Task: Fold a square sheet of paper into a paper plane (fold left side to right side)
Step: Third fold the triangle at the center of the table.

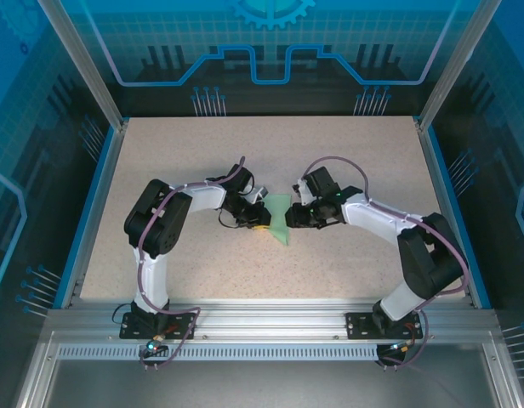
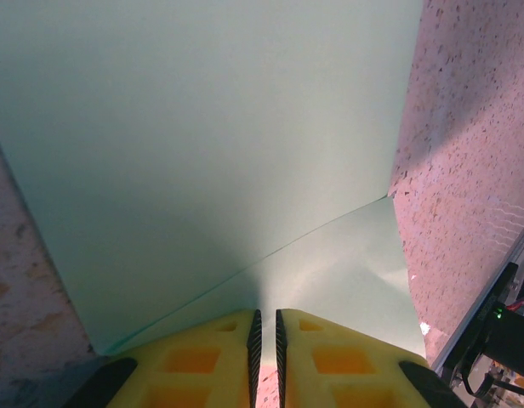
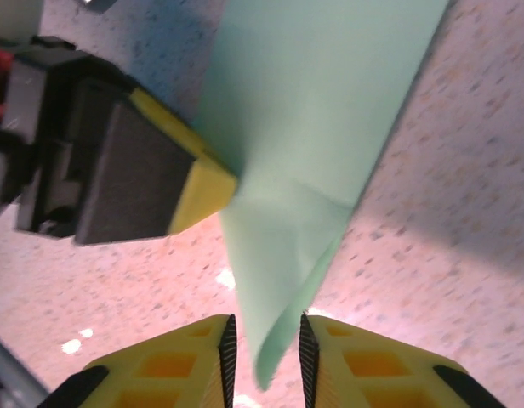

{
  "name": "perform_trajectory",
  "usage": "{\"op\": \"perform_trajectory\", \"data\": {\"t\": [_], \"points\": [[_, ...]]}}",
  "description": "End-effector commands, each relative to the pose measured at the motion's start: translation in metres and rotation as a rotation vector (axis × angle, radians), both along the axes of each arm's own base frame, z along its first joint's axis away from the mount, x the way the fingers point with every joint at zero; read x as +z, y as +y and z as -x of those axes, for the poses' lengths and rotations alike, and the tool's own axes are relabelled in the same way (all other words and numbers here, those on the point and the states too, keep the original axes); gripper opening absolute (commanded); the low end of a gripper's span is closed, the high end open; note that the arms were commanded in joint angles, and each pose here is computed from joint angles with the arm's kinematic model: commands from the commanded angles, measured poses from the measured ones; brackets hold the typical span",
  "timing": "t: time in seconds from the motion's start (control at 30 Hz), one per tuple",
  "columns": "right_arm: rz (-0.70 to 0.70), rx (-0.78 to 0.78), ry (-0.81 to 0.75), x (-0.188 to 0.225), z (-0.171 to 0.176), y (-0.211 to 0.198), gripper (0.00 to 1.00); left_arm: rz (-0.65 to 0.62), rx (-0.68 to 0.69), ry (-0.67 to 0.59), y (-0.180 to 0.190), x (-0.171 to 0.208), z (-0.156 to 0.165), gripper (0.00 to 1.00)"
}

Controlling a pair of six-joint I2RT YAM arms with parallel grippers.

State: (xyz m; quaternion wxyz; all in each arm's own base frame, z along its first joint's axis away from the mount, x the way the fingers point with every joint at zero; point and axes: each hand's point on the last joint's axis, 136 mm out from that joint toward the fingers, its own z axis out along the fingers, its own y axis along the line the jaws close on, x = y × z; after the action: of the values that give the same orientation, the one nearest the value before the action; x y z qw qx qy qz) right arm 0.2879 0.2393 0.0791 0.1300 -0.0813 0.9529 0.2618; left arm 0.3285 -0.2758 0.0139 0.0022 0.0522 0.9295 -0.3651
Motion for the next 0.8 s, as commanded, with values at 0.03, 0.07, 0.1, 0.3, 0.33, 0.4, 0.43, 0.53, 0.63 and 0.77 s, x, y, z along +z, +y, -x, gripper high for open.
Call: {"op": "perform_trajectory", "data": {"t": [0.03,0.07,0.1,0.3,0.33,0.4,0.43,0.53,0.63,0.77], "points": [[-0.033,-0.033,0.147,-0.004,0.032,0.029,0.24,-0.125,0.016,0.076,0.022,-0.038,0.016,0.17],[-0.023,-0.03,0.149,-0.006,0.034,0.033,0.23,-0.123,0.017,0.076,0.022,-0.038,0.016,0.17],[-0.003,-0.033,0.155,-0.011,0.034,0.036,0.21,-0.124,0.017,0.076,0.022,-0.038,0.016,0.17],[0.006,-0.067,0.177,-0.03,0.02,0.047,0.11,-0.123,0.016,0.075,0.021,-0.037,0.016,0.17],[0.01,-0.067,0.175,-0.031,0.018,0.049,0.11,-0.123,0.015,0.076,0.021,-0.038,0.016,0.17],[0.015,-0.065,0.177,-0.034,0.015,0.052,0.11,-0.123,0.017,0.075,0.021,-0.037,0.016,0.17],[0.02,-0.067,0.18,-0.036,0.014,0.052,0.11,-0.123,0.016,0.074,0.021,-0.037,0.015,0.17],[0.038,-0.072,0.191,-0.044,0.013,0.052,0.11,-0.122,0.015,0.075,0.021,-0.037,0.015,0.17],[0.055,-0.084,0.189,-0.048,0.011,0.05,0.11,-0.123,0.017,0.078,0.021,-0.038,0.016,0.17],[0.075,-0.093,0.2,-0.055,0.011,0.047,0.11,-0.123,0.015,0.077,0.021,-0.038,0.016,0.17]]}}
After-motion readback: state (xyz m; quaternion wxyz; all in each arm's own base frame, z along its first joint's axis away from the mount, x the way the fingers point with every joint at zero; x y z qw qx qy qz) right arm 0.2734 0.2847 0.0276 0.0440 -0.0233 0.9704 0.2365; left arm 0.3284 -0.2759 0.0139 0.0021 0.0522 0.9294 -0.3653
